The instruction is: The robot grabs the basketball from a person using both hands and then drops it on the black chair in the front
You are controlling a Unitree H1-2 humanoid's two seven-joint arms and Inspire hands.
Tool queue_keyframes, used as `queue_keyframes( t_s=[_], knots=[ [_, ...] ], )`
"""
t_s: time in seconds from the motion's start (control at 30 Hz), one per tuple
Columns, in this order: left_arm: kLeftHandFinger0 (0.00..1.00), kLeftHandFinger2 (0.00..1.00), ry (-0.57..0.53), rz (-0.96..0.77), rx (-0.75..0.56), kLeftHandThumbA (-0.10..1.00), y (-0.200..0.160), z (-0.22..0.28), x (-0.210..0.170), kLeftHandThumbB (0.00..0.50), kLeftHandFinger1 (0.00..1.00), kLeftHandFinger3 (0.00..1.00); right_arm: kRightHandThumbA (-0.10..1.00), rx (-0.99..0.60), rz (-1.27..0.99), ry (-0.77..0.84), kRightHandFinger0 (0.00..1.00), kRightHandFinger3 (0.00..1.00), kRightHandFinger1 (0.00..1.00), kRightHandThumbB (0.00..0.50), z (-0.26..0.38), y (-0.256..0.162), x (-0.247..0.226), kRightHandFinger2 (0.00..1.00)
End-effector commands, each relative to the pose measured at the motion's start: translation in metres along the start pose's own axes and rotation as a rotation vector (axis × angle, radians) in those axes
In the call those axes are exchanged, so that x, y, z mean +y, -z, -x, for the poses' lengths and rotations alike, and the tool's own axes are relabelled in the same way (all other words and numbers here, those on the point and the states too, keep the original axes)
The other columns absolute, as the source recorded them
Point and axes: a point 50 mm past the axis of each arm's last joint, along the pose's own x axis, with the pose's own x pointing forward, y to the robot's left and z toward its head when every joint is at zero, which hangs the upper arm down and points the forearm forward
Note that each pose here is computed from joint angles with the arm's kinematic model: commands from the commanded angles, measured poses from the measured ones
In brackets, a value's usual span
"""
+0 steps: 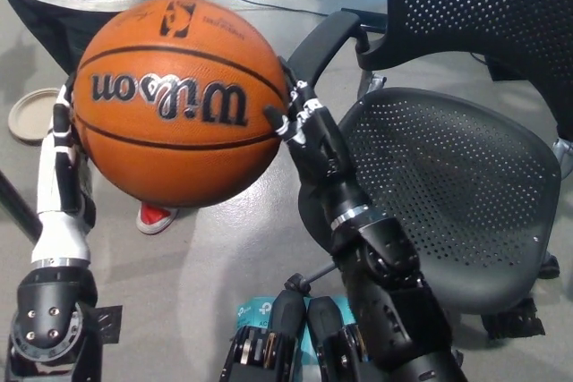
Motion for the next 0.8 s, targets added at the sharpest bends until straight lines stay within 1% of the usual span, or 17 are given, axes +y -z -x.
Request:
queue_keyframes(
  t_s=[0.0,0.03,0.07,0.1,0.2,0.23,0.27,0.3,0.4,0.43,0.47,0.5,0.53,0.63,0.67,0.7,0.77],
  knots=[
    [1.0,1.0,0.264,0.052,-0.127,1.0,-0.036,-0.012,-0.084,0.185,1.0,1.0,1.0,-0.167,0.26,-0.142,1.0,1.0,1.0,0.28,-0.037,-0.017,0.104,1.0],
    [1.0,1.0,0.265,0.052,-0.127,1.0,-0.036,-0.012,-0.084,0.185,1.0,1.0,1.0,-0.169,0.261,-0.141,1.0,1.0,1.0,0.277,-0.037,-0.016,0.104,1.0],
    [1.0,1.0,0.272,0.049,-0.127,1.0,-0.037,-0.013,-0.084,0.209,1.0,1.0,1.0,-0.168,0.259,-0.138,1.0,1.0,1.0,0.282,-0.037,-0.018,0.105,1.0],
    [1.0,1.0,0.29,0.062,-0.122,1.0,-0.038,-0.014,-0.085,0.215,1.0,1.0,1.0,-0.165,0.248,-0.13,1.0,1.0,1.0,0.283,-0.036,-0.021,0.107,1.0],
    [1.0,1.0,0.292,0.07,-0.119,1.0,-0.038,-0.014,-0.085,0.218,1.0,1.0,1.0,-0.168,0.248,-0.125,1.0,1.0,1.0,0.279,-0.036,-0.021,0.108,1.0],
    [1.0,1.0,0.305,0.091,-0.123,1.0,-0.044,-0.019,-0.09,0.207,1.0,1.0,1.0,-0.18,0.256,-0.114,1.0,1.0,1.0,0.259,-0.037,-0.029,0.106,1.0],
    [1.0,1.0,0.311,0.1,-0.125,1.0,-0.047,-0.021,-0.092,0.206,1.0,1.0,1.0,-0.186,0.26,-0.108,1.0,1.0,1.0,0.256,-0.038,-0.032,0.105,1.0],
    [1.0,1.0,0.325,0.115,-0.134,1.0,-0.052,-0.022,-0.095,0.181,1.0,1.0,1.0,-0.198,0.25,-0.1,1.0,1.0,1.0,0.243,-0.038,-0.037,0.105,1.0],
    [1.0,1.0,0.325,0.115,-0.132,1.0,-0.052,-0.022,-0.095,0.179,1.0,1.0,1.0,-0.199,0.253,-0.097,1.0,1.0,1.0,0.24,-0.037,-0.037,0.105,1.0],
    [1.0,1.0,0.332,0.118,-0.16,1.0,-0.062,-0.028,-0.102,0.142,1.0,1.0,1.0,-0.24,0.235,-0.074,1.0,1.0,1.0,0.248,-0.04,-0.049,0.102,1.0],
    [1.0,1.0,0.337,0.119,-0.175,1.0,-0.065,-0.03,-0.104,0.138,1.0,1.0,1.0,-0.243,0.228,-0.067,1.0,1.0,1.0,0.254,-0.041,-0.052,0.102,1.0],
    [1.0,1.0,0.34,0.124,-0.171,1.0,-0.066,-0.031,-0.105,0.178,1.0,1.0,1.0,-0.247,0.228,-0.065,1.0,1.0,1.0,0.278,-0.041,-0.054,0.101,1.0],
    [1.0,1.0,0.345,0.134,-0.176,1.0,-0.071,-0.034,-0.11,0.168,1.0,1.0,1.0,-0.269,0.239,-0.055,1.0,1.0,1.0,0.257,-0.041,-0.061,0.1,1.0],
    [1.0,1.0,0.363,0.157,-0.193,1.0,-0.086,-0.04,-0.119,0.164,1.0,1.0,1.0,-0.315,0.226,-0.043,1.0,1.0,1.0,0.269,-0.043,-0.078,0.098,1.0],
    [1.0,1.0,0.365,0.149,-0.191,1.0,-0.092,-0.042,-0.122,0.175,1.0,1.0,1.0,-0.34,0.222,-0.053,1.0,1.0,1.0,0.258,-0.044,-0.085,0.097,1.0],
    [1.0,1.0,0.382,0.139,-0.228,1.0,-0.1,-0.045,-0.126,0.133,1.0,1.0,1.0,-0.357,0.246,-0.047,1.0,1.0,1.0,0.265,-0.045,-0.094,0.096,1.0],
    [1.0,1.0,0.389,0.14,-0.235,1.0,-0.105,-0.046,-0.129,0.131,1.0,1.0,1.0,-0.362,0.255,-0.042,1.0,1.0,1.0,0.267,-0.044,-0.098,0.095,1.0]
  ],
)
